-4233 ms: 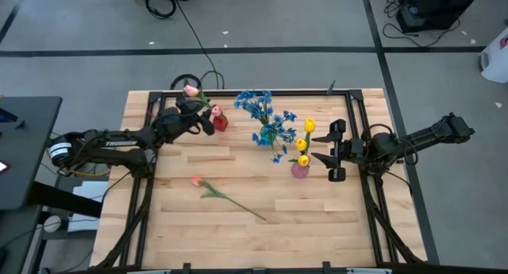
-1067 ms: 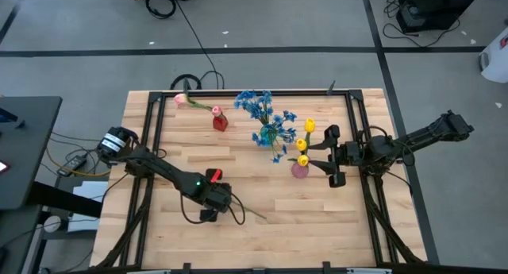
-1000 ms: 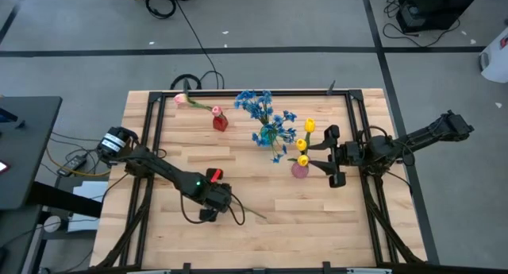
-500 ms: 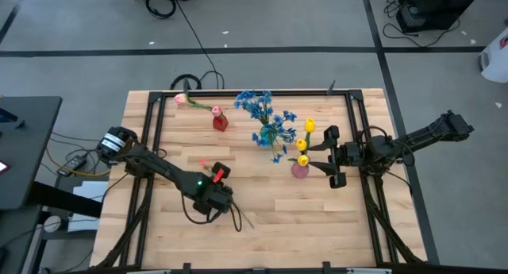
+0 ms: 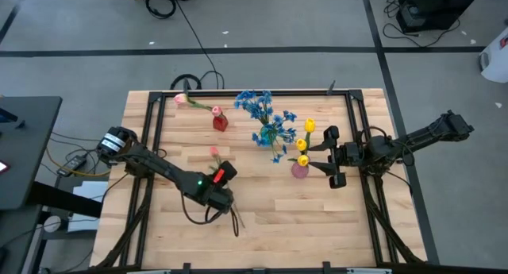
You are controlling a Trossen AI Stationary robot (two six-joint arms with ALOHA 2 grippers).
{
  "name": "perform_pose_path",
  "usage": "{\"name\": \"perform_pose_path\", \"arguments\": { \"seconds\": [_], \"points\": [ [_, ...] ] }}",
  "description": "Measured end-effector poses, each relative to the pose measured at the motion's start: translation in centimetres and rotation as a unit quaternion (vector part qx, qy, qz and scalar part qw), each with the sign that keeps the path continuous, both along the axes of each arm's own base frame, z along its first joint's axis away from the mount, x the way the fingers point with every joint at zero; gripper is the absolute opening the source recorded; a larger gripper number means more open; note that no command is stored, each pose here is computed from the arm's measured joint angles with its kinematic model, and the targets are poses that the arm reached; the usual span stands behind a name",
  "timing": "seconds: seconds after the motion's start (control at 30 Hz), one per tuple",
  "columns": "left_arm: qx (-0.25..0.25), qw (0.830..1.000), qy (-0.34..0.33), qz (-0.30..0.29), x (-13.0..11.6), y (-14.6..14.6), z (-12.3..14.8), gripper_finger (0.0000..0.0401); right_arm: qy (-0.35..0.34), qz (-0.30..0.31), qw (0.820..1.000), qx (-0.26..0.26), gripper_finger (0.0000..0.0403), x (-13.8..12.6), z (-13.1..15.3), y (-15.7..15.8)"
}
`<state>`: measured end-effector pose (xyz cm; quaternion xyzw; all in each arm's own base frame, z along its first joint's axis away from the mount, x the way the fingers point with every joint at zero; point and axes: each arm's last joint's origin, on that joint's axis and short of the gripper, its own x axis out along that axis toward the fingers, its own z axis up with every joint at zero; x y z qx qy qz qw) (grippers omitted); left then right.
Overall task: Sort flowers into vase by color
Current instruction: Put the pink tulip into the red flower vase
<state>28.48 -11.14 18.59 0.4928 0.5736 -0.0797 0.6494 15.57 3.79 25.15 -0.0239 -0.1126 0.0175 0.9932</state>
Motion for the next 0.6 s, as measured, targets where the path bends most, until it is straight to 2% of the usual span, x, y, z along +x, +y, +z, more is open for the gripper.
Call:
{"name": "perform_pose_path", "arguments": {
  "seconds": [0.17, 0.27, 0.33, 0.4, 0.47, 0.5, 0.53, 0.6],
  "points": [
    [0.028, 1.0, 0.006, 0.004, -0.4, 0.1, 0.0, 0.0148, 0.0, 0.0, 1.0, 0.0, 0.0211, 0.0, 0.0, 0.0],
    [0.055, 0.997, -0.039, 0.042, -0.4, 0.0, 0.2, 0.0197, 0.001, 0.001, 1.0, 0.001, 0.0211, 0.0, 0.0, 0.0],
    [0.036, 0.991, -0.084, 0.096, -0.3, -0.2, 0.4, 0.0219, 0.001, 0.001, 1.0, 0.001, 0.0211, 0.0, 0.0, 0.0],
    [-0.018, 0.976, -0.137, 0.17, 0.0, -0.4, 1.0, 0.023, 0.001, 0.001, 1.0, 0.001, 0.0211, 0.0, 0.0, 0.0],
    [-0.093, 0.944, -0.18, 0.261, 0.4, -0.6, 1.5, 0.0233, -0.003, 0.0, 1.0, 0.0, 0.0211, 0.0, 0.0, 0.0],
    [-0.132, 0.918, -0.202, 0.316, 0.6, -0.6, 1.7, 0.0232, -0.006, 0.0, 1.0, 0.0, 0.0211, 0.0, 0.1, 0.0],
    [-0.171, 0.883, -0.222, 0.376, 0.8, -0.6, 1.9, 0.0231, -0.012, 0.0, 1.0, 0.001, 0.0211, -0.1, 0.2, 0.0],
    [-0.239, 0.787, -0.263, 0.505, 1.1, -0.2, 1.9, 0.0227, -0.027, -0.001, 1.0, 0.004, 0.0211, -0.1, 0.5, -0.1]
  ]
}}
